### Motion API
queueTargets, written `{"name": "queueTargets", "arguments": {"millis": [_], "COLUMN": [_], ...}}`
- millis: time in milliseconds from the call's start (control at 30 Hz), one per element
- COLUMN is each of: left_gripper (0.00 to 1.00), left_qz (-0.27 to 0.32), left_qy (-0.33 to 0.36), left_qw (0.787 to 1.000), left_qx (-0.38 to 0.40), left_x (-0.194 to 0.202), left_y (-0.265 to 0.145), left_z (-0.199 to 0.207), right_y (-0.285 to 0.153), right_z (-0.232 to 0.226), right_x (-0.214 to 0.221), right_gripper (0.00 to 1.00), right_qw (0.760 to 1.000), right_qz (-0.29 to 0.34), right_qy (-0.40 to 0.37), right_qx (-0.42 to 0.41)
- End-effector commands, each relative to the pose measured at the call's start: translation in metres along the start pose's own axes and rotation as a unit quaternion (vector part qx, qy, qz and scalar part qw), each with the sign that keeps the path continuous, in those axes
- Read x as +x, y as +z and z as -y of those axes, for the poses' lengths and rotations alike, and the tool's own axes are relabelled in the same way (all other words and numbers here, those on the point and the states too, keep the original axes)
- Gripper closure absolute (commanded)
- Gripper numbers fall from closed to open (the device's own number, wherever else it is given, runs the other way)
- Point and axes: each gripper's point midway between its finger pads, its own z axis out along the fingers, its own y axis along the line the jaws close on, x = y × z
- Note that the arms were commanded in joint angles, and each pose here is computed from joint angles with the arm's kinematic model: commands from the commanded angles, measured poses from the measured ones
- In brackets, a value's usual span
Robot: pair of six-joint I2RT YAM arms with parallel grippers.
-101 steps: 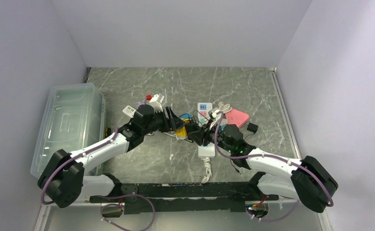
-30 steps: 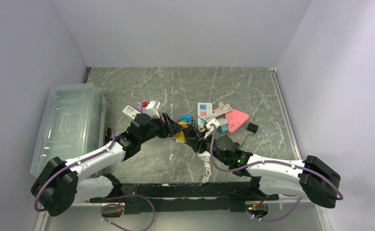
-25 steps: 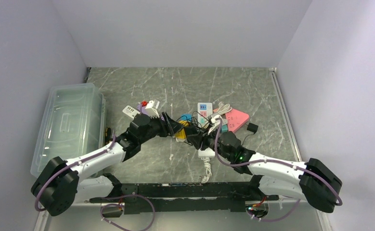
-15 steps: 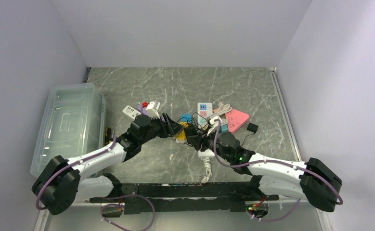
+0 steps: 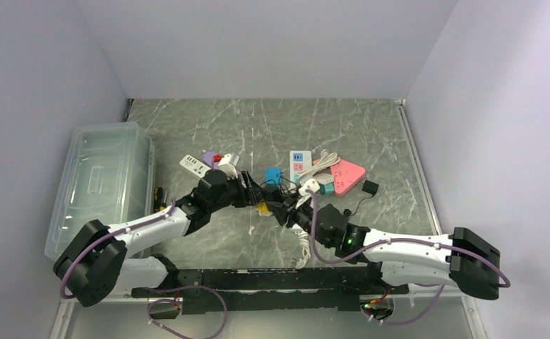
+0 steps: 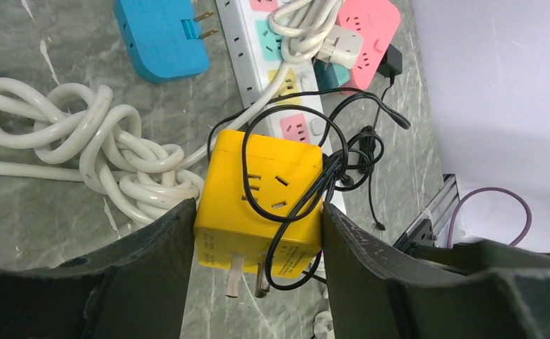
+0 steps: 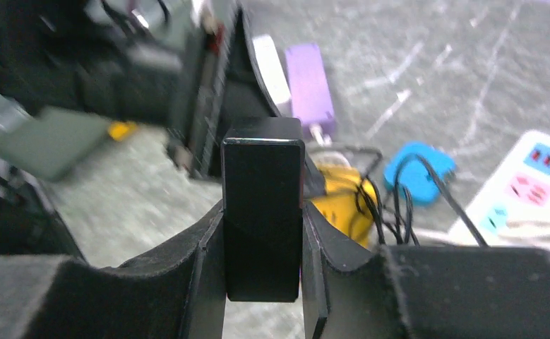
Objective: Pull the plug off the socket
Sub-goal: Remove the plug from the socket, then place the plug at the center of the board.
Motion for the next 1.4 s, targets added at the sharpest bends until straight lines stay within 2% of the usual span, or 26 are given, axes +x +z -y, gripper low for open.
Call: {"name": "queueTargets", "arguments": {"millis": [0,100,200,400,533,667,833,967,1100,1233,1300,1367], "left_gripper": [1.00,1.00,1.00,1.00,1.00,1.00,1.00,1.00,1.00,1.00,1.00,1.00], "left_qz": [-0.001,0.004,0.013,0.036,0.057,0.079,0.079,0.088,0.098,0.112,0.119,0.129], "left_qy": [0.008,0.012,0.018,0.025,0.016,0.000,-0.025,-0.044,-0.056,-0.077,-0.086,-0.096], "left_qw": [1.000,1.000,1.000,0.999,0.998,0.997,0.996,0.995,0.993,0.990,0.988,0.986], "left_qx": [-0.007,-0.004,-0.001,-0.004,0.000,0.009,0.021,0.029,0.037,0.044,0.046,0.050], "left_x": [0.004,0.003,-0.001,-0.016,-0.032,-0.053,-0.064,-0.072,-0.080,-0.089,-0.093,-0.097], "left_y": [0.000,-0.002,-0.004,-0.014,-0.022,-0.030,-0.031,-0.034,-0.038,-0.040,-0.042,-0.044], "left_z": [-0.005,-0.005,-0.003,0.004,0.013,0.021,0.023,0.021,0.024,0.026,0.027,0.029], "right_y": [0.001,0.002,0.006,0.023,0.021,0.022,0.023,0.018,0.011,0.005,0.000,-0.004], "right_z": [-0.022,-0.009,0.005,0.085,0.140,0.174,0.181,0.187,0.176,0.119,0.084,0.055], "right_x": [-0.098,-0.101,-0.101,-0.085,-0.064,-0.033,-0.013,-0.015,-0.036,-0.059,-0.063,-0.061], "right_gripper": [1.00,1.00,1.00,1.00,1.00,0.82,0.36,0.09,0.04,0.06,0.08,0.08], "right_qw": [0.986,0.982,0.982,0.983,0.965,0.950,0.946,0.946,0.964,0.992,0.995,0.996], "right_qz": [0.141,0.139,0.134,0.061,0.012,-0.042,-0.068,-0.068,-0.033,0.023,0.039,0.045], "right_qy": [0.080,0.117,0.122,0.149,0.180,0.215,0.228,0.221,0.185,0.124,0.082,0.043], "right_qx": [-0.046,-0.059,-0.044,0.091,0.192,0.222,0.219,0.226,0.187,0.031,-0.038,-0.069]}}
